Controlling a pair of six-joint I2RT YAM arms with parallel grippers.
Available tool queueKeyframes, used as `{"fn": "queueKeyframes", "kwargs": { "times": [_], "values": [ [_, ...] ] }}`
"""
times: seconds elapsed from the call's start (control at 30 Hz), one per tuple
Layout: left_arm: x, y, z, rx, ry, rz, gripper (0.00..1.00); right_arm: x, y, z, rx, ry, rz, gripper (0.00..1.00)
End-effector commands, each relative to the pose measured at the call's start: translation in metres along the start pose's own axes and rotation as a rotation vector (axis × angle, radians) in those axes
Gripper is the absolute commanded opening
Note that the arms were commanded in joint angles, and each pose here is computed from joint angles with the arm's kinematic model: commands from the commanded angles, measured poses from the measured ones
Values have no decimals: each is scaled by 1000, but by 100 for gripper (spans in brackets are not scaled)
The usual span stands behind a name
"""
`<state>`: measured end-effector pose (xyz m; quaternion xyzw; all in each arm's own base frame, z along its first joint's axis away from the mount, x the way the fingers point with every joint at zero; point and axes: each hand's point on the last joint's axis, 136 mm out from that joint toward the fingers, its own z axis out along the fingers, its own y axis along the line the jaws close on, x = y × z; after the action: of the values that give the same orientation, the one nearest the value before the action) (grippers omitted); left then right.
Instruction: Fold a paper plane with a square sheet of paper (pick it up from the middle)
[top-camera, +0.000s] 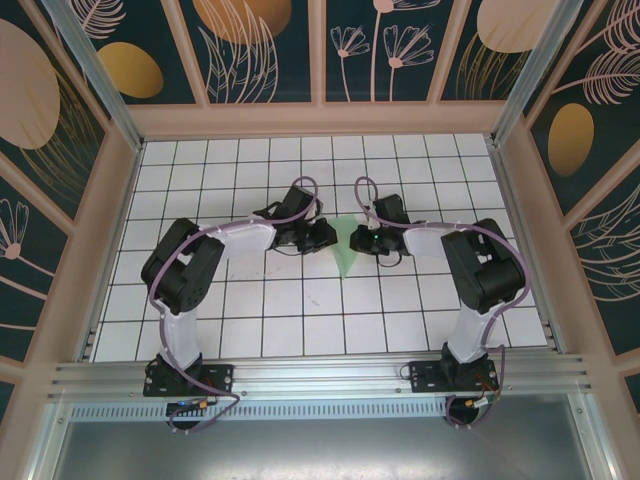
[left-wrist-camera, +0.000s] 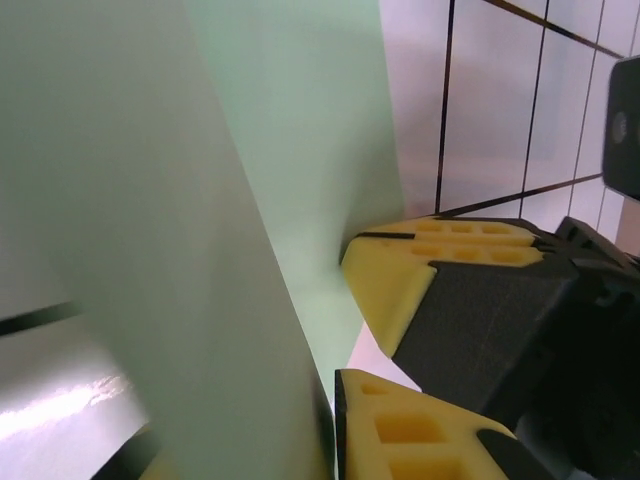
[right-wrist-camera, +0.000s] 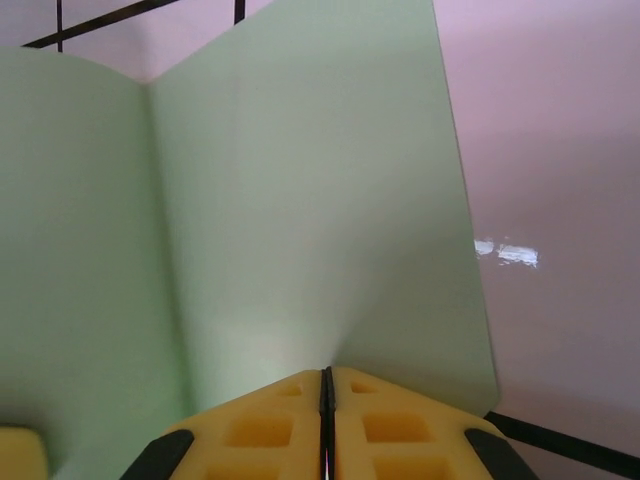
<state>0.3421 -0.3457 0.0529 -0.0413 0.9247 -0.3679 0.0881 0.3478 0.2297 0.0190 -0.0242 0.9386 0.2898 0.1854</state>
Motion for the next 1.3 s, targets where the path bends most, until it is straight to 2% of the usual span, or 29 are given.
{"fn": "queueKeyframes", "kwargs": {
  "times": [0.0,0.3,0.5,0.6,0.83,1.03,1.27],
  "values": [
    [6,10,10,-42,74,68,17,12,-7,5,13,64,-28,12],
    [-10,1,23,-52,97,214,19,12,-3,6,-2,84,-92,12],
    [-14,11,28,-98,107,263,17,11,-5,6,6,88,-104,12],
    [-13,5,31,-67,130,276,16,13,-7,9,1,105,-118,7],
    [-9,2,31,-52,162,230,10,13,-6,13,-12,111,-163,6],
    [-9,-13,23,-2,155,212,12,14,3,18,-76,142,-243,5],
    [-22,9,27,-52,141,212,12,4,-5,18,-32,136,-250,5]
  ]
}}
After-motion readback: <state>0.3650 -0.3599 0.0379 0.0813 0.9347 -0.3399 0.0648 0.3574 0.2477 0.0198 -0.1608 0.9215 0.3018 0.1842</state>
